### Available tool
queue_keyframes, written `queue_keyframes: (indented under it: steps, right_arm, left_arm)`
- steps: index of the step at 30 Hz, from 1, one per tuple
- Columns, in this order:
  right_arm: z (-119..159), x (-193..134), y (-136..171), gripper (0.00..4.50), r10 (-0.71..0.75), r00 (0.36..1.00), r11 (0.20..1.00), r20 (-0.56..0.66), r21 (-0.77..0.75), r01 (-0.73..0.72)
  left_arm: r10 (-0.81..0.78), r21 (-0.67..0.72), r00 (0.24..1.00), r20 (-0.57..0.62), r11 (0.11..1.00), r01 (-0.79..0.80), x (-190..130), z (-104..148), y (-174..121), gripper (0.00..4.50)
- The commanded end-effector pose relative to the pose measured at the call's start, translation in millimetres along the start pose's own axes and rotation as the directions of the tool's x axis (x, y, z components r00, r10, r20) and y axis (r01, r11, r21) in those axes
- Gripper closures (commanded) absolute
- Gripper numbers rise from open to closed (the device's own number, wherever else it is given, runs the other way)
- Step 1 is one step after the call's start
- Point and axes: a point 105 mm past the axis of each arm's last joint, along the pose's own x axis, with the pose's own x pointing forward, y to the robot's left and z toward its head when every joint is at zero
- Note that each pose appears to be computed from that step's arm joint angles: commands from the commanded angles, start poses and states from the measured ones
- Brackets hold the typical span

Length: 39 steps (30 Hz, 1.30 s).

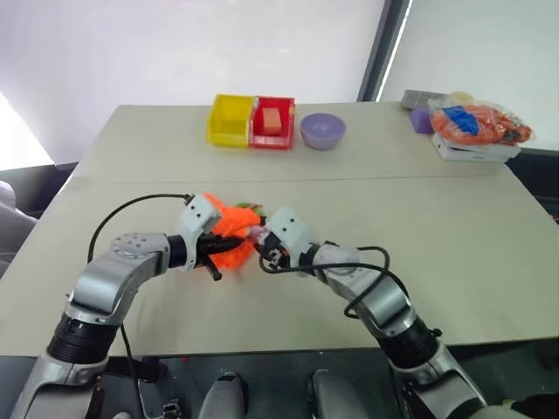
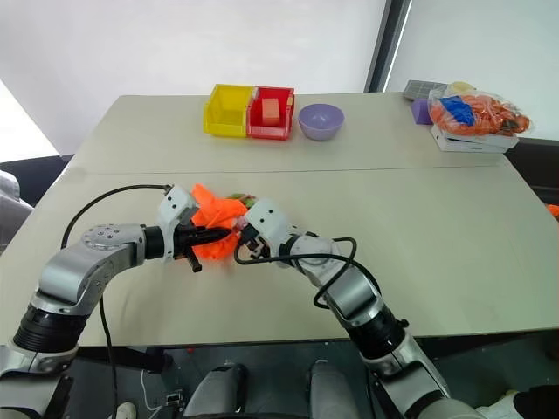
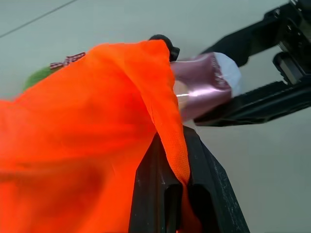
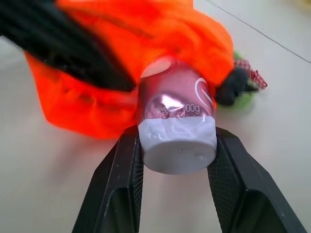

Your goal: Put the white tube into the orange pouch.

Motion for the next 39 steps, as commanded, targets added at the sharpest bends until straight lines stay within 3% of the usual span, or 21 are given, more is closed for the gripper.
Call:
queue_keyframes:
  steps: [1,6,9,12,13,21,26,32,37,39]
  right_arm:
    - [27.9,11.4,10.6,2.79,0.039,0.996,0.999,0.077,-0.04,-0.036]
    - [24.5,17.3,5.5,2.79,0.01,0.998,1.0,0.059,0.008,-0.01]
    - [23.5,11.0,7.8,1.78,0.046,0.996,0.998,0.074,0.045,-0.049]
    - [23.4,0.4,5.8,0.26,0.049,0.995,0.998,0.087,0.045,-0.053]
    - [23.6,-3.0,5.0,0.07,0.049,0.995,0.998,0.091,0.045,-0.053]
    - [23.7,-61.9,15.8,0.07,0.182,0.971,0.983,0.157,-0.011,-0.183]
    - [25.1,-79.0,-2.7,0.07,0.158,0.968,0.985,0.195,0.042,-0.17]
    - [10.3,-44.1,-52.3,0.07,-0.06,0.992,0.966,0.111,0.255,0.03]
    - [6.5,0.0,-64.0,0.07,-0.136,0.989,0.948,0.057,0.296,0.113]
    - [5.4,12.6,-64.4,0.0,-0.149,0.988,0.942,0.049,0.31,0.127]
  left_arm:
    - [-0.074,0.046,0.995,0.068,0.996,0.071,-2.1,18.6,-17.6,4.5]
    - [-0.066,0.051,0.996,0.06,0.997,0.063,-6.3,15.5,-18.1,4.5]
    - [-0.024,0.05,0.998,0.052,0.999,0.021,-7.4,11.4,-10.0,4.5]
    - [-0.013,0.041,0.999,0.05,0.999,0.011,-8.5,9.1,-6.6,4.5]
    - [-0.01,0.04,0.999,0.049,0.999,0.008,-8.8,8.3,-5.7,4.5]
    - [0.014,0.009,1.0,0.023,1.0,-0.014,-19.1,-5.9,4.3,4.5]
    - [-0.035,0.025,0.998,-0.043,0.999,0.036,-32.9,-20.5,1.6,4.5]
    - [-0.105,0.043,0.986,-0.132,0.993,0.111,-47.6,-35.2,-3.9,4.5]
    - [-0.056,0.03,0.998,-0.041,0.998,0.057,-39.6,-23.9,4.0,4.5]
    - [-0.066,0.001,0.998,0.003,0.998,0.066,-38.0,-18.2,1.6,3.97]
